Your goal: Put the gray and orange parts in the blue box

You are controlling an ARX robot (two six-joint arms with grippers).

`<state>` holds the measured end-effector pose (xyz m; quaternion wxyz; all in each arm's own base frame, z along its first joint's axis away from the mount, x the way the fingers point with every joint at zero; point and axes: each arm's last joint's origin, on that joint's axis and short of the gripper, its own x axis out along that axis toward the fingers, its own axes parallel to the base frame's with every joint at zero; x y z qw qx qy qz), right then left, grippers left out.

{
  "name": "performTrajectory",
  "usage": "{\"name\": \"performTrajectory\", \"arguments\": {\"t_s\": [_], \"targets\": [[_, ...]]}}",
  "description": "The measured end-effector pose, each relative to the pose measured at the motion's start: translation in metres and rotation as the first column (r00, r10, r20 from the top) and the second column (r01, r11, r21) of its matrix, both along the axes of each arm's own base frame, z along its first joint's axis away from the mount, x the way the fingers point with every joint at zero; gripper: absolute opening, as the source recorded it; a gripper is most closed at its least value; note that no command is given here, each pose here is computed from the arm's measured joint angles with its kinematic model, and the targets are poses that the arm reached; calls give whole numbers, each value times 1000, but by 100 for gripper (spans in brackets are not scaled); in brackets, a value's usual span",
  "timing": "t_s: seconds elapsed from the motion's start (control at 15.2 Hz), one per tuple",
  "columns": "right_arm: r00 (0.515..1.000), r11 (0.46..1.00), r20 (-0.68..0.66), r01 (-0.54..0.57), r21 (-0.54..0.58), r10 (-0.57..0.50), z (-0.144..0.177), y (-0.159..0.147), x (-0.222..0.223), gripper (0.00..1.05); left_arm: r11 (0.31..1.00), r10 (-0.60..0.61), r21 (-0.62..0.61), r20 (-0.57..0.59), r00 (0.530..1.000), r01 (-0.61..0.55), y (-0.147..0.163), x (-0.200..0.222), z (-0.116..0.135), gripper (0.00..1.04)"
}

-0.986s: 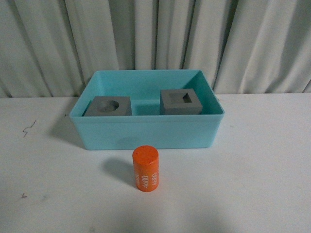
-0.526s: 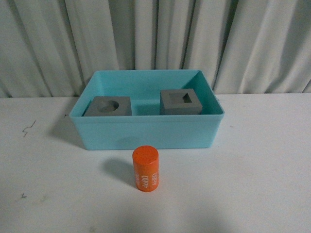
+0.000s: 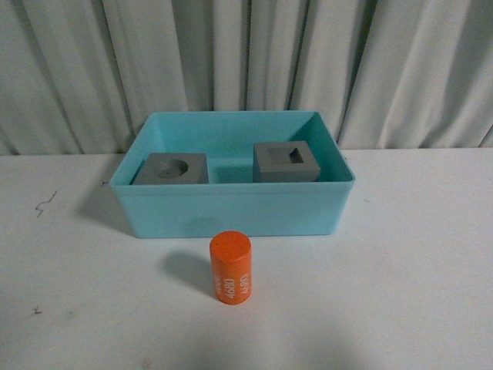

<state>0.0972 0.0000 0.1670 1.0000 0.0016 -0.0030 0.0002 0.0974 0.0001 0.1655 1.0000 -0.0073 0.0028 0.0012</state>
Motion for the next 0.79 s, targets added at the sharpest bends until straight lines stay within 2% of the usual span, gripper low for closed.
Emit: {"name": "performTrajectory", "arguments": {"t_s": [0.2,0.33,0.72,0.79], "targets": [[1000,1000,-1,0,0,0,0,0,0,98,1000,-2,0,6,1000,2,0,0,1,2],[1000,1000,-2,0,0,0,0,0,0,98,1000,-1,0,7,1000,1,0,0,1,21],[1000,1000,-1,0,0,0,0,0,0,98,1000,-1,0,6,1000,1,0,0,1,97],[1000,1000,-1,0,0,0,0,0,0,98,1000,-1,1,7,1000,1,0,0,1,99]]}}
